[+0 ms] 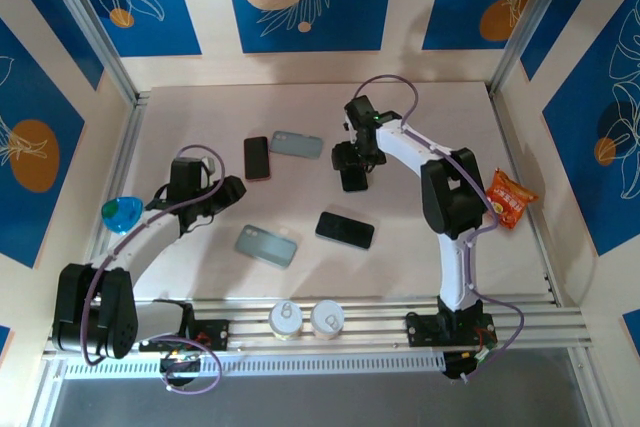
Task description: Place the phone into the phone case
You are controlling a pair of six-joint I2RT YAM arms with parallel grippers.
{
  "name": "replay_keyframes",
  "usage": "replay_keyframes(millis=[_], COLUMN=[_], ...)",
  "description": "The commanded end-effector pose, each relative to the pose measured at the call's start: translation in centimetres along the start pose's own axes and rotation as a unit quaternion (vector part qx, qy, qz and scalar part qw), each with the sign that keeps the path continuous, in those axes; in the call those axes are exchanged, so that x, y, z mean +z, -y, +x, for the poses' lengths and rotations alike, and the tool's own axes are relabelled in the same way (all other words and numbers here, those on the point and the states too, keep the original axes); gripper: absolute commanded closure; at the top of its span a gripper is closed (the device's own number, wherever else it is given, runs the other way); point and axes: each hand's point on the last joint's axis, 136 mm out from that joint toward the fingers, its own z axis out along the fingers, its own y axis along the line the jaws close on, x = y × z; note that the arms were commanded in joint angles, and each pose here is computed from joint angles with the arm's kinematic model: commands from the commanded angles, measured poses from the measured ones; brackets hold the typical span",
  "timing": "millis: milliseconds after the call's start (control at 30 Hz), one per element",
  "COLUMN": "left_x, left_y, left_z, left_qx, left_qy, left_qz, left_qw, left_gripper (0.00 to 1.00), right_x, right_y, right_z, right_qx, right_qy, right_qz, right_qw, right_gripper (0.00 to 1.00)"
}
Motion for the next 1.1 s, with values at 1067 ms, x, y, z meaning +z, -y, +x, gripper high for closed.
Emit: replay_keyframes(millis=[1067], left_x=[0.6], left_y=[-0.1], left_z=[0.5], left_qx=[0.014], left_qy=[-0.012], left_qz=[0.001], left_qw=[1.000], left_gripper=[0.44], right_x=[5.5], right_y=[-0.4], right_z=[3.4], right_qx=[-0.047], right_qy=[-0.092], right_qz=[0.051], right_qw=[0.993], right_gripper=[0.14])
